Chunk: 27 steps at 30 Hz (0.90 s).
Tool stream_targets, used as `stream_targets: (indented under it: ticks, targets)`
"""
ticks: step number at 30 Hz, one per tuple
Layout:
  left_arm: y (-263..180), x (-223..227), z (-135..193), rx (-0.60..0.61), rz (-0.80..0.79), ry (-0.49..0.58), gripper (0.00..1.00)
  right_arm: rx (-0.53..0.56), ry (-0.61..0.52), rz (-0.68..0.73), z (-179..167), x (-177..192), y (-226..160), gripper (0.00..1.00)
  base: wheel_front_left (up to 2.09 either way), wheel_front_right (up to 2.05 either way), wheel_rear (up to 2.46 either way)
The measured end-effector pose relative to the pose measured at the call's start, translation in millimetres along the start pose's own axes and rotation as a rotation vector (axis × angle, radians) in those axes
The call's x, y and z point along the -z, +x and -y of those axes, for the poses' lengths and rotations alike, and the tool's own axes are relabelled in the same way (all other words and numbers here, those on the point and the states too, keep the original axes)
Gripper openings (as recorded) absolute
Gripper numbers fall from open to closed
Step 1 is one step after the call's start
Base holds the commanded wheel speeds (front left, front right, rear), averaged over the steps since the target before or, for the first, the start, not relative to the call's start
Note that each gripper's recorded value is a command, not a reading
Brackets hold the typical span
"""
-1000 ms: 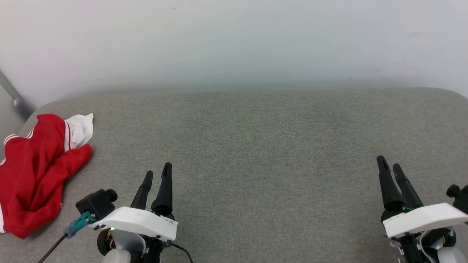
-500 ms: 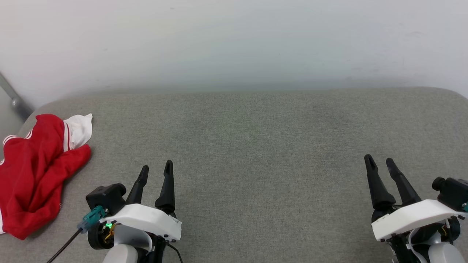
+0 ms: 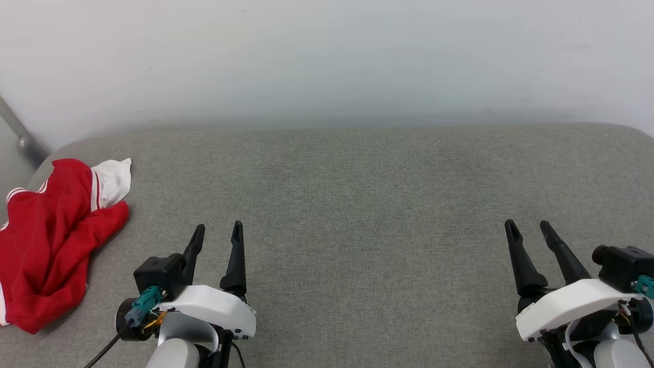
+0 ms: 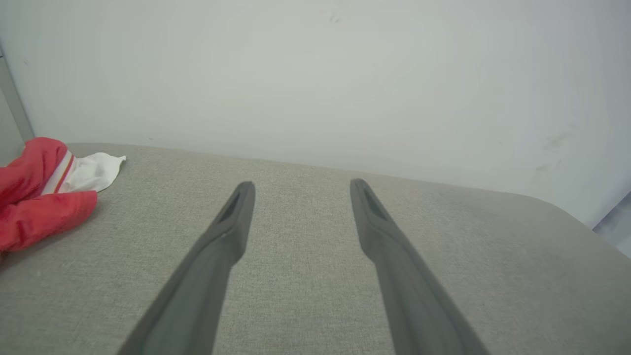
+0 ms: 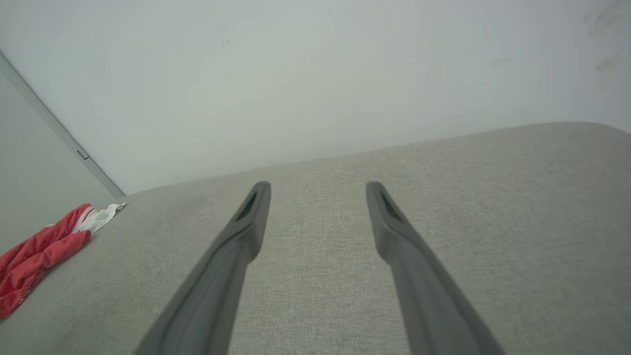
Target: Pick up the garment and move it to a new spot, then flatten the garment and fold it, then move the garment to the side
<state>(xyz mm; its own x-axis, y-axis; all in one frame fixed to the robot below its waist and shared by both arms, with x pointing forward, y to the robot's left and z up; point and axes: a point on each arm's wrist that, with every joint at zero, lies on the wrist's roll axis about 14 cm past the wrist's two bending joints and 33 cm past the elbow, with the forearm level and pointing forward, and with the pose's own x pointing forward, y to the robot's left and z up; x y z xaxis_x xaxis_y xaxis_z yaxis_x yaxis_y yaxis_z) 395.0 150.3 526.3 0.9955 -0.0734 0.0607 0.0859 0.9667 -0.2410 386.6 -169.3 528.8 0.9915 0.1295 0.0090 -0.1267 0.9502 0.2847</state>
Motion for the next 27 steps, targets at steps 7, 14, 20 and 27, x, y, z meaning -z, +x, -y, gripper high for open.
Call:
stream_targets:
  ticks: [7, 14, 20, 27]
  targets:
    - [-1, 0, 3, 0.019, 0.01, 0.059, 1.0, 0.007, -0.062, -0.017, 2, 1, -1, 1.0, 0.0, 0.0, 0.0]
    - [-2, 0, 3, 0.024, 0.017, 0.101, 1.0, 0.004, -0.124, -0.026, 0, 1, -2, 1.0, 0.0, 0.0, 0.0]
    - [-2, -2, 1, 0.024, 0.032, 0.126, 1.0, 0.001, -0.166, -0.015, -3, -4, -1, 1.0, 0.0, 0.0, 0.0]
    - [-3, 0, 1, 0.032, 0.034, 0.146, 1.0, 0.005, -0.196, 0.003, -5, -10, -2, 1.0, 0.0, 0.0, 0.0]
